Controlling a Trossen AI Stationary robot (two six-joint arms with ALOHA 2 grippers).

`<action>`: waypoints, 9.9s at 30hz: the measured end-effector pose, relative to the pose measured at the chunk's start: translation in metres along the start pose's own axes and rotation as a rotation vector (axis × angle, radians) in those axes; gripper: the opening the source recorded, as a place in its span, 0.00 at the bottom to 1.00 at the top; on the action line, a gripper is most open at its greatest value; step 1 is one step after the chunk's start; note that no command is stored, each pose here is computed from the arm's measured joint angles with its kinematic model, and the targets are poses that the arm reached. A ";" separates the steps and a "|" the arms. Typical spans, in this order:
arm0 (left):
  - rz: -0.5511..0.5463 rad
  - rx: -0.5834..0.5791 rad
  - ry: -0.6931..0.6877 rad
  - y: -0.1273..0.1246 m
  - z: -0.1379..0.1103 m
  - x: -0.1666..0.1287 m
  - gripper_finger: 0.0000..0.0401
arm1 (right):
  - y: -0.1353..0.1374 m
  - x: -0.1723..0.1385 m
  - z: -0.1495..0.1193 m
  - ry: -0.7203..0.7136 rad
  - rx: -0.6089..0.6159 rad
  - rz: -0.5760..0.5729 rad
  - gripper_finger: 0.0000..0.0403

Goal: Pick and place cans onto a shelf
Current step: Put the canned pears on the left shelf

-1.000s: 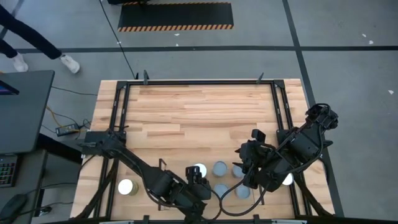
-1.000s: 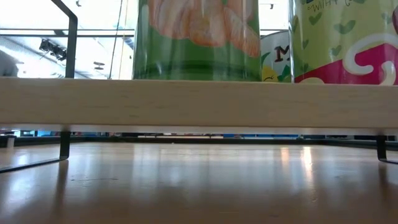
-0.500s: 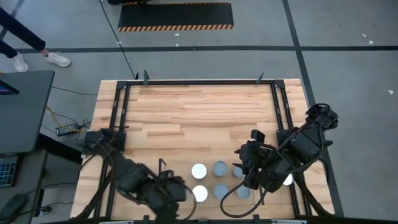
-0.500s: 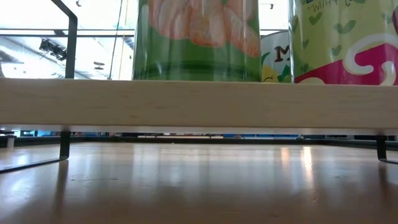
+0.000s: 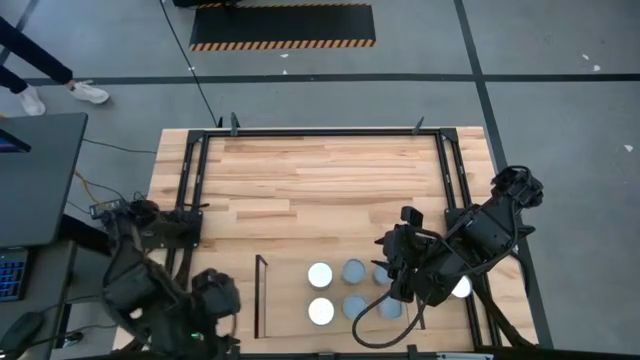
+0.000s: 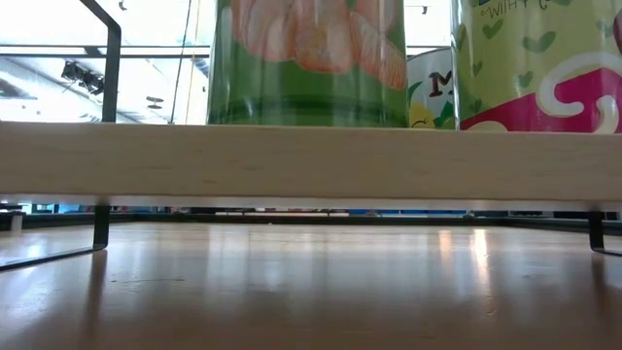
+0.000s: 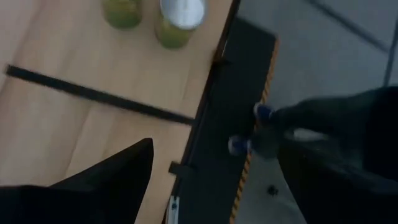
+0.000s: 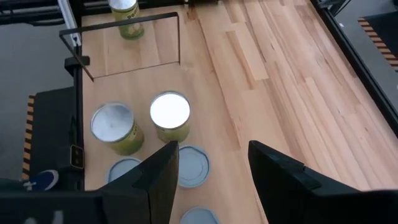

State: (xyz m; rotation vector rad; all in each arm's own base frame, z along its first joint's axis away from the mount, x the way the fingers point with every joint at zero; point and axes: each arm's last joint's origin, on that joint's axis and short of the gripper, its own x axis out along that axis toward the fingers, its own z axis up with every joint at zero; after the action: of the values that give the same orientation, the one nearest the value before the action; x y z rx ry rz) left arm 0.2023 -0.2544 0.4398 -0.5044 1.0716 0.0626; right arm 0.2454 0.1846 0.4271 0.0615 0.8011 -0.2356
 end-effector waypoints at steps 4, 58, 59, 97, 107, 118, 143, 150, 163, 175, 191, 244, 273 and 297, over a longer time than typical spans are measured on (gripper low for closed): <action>0.031 0.017 -0.040 0.012 -0.013 -0.009 0.86 | -0.002 0.003 0.005 -0.021 0.034 0.005 0.50; 0.088 0.197 0.179 0.086 -0.104 0.079 0.81 | -0.044 0.035 0.042 -0.068 0.270 -0.098 0.56; 0.083 0.197 0.178 0.085 -0.105 0.079 0.78 | -0.044 0.035 0.042 -0.068 0.270 -0.098 0.56; 0.214 0.144 0.156 0.123 -0.156 0.090 0.90 | -0.046 0.036 0.043 -0.085 0.286 -0.118 0.56; 0.206 0.181 0.184 0.134 -0.168 0.106 0.90 | -0.046 0.036 0.044 -0.095 0.295 -0.109 0.56; 0.237 0.209 0.150 0.139 -0.166 0.116 0.90 | -0.045 0.036 0.045 -0.100 0.299 -0.106 0.56; 0.134 0.238 0.217 0.145 -0.149 0.153 0.90 | -0.043 0.036 0.047 -0.115 0.316 -0.076 0.56; 0.116 0.252 0.228 0.144 -0.149 0.151 0.84 | -0.043 0.036 0.047 -0.106 0.313 -0.066 0.56; 0.079 0.526 0.317 0.108 -0.098 0.083 0.79 | -0.044 0.037 0.047 -0.104 0.288 -0.070 0.56; 0.088 0.884 0.144 0.100 -0.034 0.001 0.79 | -0.048 0.039 0.050 -0.104 0.291 -0.083 0.56; 0.005 0.707 -0.058 0.096 0.061 0.032 0.79 | -0.044 0.055 0.039 -0.055 0.322 -0.108 0.56; 0.107 0.765 0.340 0.125 0.102 0.180 0.79 | -0.060 0.001 0.025 -0.052 0.407 0.042 0.56; -0.022 1.250 0.373 0.118 0.099 0.198 0.80 | -0.059 0.002 0.027 -0.061 0.403 0.063 0.56; -0.046 1.272 0.412 0.116 0.093 0.196 0.88 | -0.059 0.002 0.027 -0.063 0.409 0.065 0.56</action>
State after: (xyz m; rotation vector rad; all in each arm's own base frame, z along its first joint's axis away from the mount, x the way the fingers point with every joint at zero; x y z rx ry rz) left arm 0.3413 -0.1493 0.2653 0.6382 1.2648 -0.7531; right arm 0.2520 0.1229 0.4467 0.4623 0.6777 -0.3352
